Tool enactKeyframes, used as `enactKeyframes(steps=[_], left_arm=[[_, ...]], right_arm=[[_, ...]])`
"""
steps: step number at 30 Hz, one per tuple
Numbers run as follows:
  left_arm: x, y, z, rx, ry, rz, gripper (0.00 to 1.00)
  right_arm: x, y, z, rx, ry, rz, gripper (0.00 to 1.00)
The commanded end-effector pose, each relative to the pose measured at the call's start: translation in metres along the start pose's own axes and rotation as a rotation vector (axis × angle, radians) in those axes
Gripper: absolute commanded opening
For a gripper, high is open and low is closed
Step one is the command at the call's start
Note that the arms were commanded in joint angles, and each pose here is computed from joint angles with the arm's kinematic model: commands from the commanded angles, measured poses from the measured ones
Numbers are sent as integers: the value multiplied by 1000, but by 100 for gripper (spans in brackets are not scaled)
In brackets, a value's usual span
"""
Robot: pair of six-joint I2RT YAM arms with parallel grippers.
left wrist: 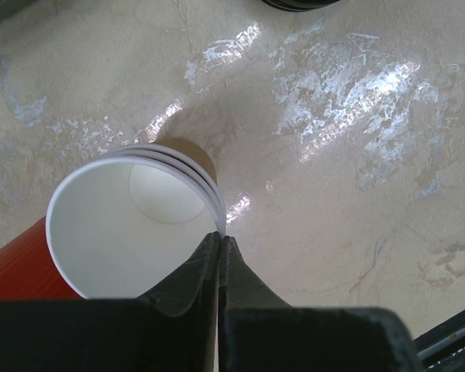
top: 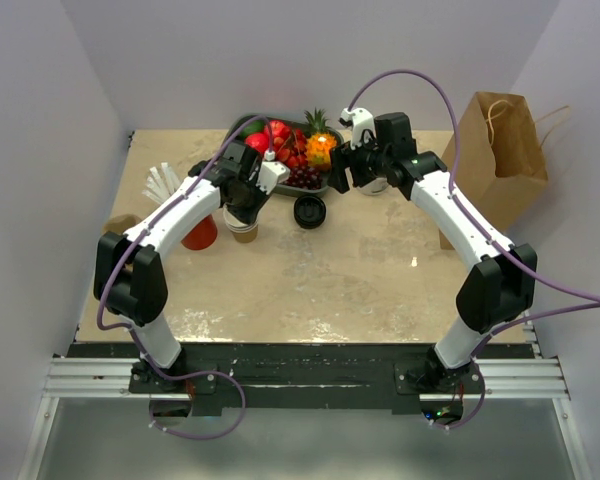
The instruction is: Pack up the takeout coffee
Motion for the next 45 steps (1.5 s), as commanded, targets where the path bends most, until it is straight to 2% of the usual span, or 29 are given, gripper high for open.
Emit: enactKeyframes(steps=[1, 15, 17, 20, 22, 27, 35, 45], left_arm=[[13, 6, 12, 32, -45, -28, 0], [34, 17, 53, 100, -94, -144, 0], [33, 17, 51, 97, -86, -148, 0], [27, 19, 48, 113, -80, -146, 0], [29, 22, 44, 144, -128, -142, 0], [25, 31, 39, 209, -199, -114, 0], [28, 33, 43, 236, -227, -65, 0], [25, 30, 49, 225, -203, -39, 0]], right_arm=[[11, -3, 6, -23, -43, 23, 75], [5, 2, -8, 25, -32, -6, 74], [7, 8, -14, 77, -45, -38, 75], [18, 25, -26, 198, -86, -178, 79], [23, 39, -45, 281, -98, -266, 81], [32, 88, -87, 437, -70, -245, 86], [16, 113, -139, 537, -17, -352, 90], [18, 130, -159, 644, -36, -471, 89]])
Point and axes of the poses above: each gripper's point midway between its finger pads, its own z axis back along the fingers, its own y axis along the line the jaws close on, x = y × z, the point moved 4 cm from there along z, back along the fingers, and after that the axes turned 10 degrees about z, right-handed, at the moved point
